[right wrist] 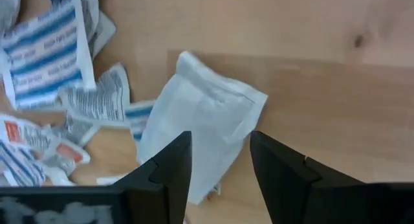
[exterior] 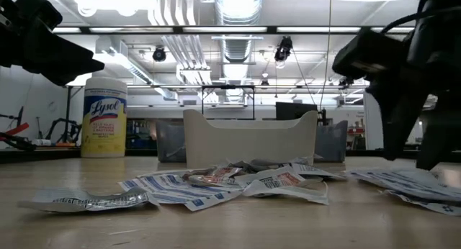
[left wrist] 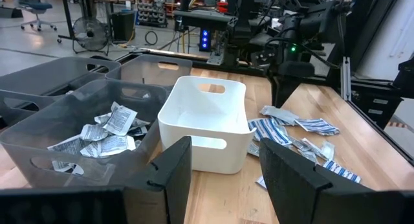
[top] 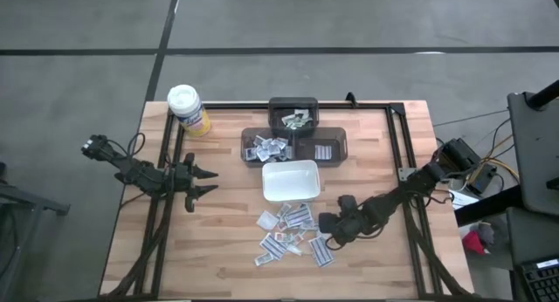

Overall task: Pick & Place First Aid Supplies
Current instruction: Put the blue bandage into the right black bin

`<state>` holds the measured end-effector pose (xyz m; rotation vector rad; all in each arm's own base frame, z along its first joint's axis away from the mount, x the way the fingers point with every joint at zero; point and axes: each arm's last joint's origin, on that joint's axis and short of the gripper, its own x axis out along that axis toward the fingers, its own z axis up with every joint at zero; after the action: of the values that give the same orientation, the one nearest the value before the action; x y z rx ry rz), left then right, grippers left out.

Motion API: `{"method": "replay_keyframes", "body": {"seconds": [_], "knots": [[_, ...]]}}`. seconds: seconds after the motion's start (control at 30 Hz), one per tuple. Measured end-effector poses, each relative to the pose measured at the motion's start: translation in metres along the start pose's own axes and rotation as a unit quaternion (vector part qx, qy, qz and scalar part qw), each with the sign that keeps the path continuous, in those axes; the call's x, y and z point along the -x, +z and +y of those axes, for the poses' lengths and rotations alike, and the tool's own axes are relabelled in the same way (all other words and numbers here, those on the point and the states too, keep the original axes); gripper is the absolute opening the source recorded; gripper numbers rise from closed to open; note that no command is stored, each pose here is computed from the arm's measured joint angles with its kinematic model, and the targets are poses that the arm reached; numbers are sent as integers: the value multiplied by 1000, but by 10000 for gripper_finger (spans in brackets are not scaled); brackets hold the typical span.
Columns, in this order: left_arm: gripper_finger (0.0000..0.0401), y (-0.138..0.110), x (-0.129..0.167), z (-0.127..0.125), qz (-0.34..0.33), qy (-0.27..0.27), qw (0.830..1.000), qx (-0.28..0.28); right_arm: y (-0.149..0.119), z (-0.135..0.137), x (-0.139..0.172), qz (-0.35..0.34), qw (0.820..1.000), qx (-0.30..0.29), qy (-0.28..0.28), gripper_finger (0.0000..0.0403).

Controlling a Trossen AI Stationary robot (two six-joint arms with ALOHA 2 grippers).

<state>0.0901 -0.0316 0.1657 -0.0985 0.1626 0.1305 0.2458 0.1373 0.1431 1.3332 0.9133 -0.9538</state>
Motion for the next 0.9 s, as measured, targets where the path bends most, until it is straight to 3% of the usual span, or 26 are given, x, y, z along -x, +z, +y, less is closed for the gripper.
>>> {"method": "replay_keyframes", "body": {"seconds": [0.43, 0.9], "knots": [[177, 0, 0, 0, 0, 0, 1000, 0, 4, 1, -23, 14, 998, 3, -62, 136], [177, 0, 0, 0, 0, 0, 1000, 0, 6, -1, -20, 11, 998, 14, -68, 50]]}}
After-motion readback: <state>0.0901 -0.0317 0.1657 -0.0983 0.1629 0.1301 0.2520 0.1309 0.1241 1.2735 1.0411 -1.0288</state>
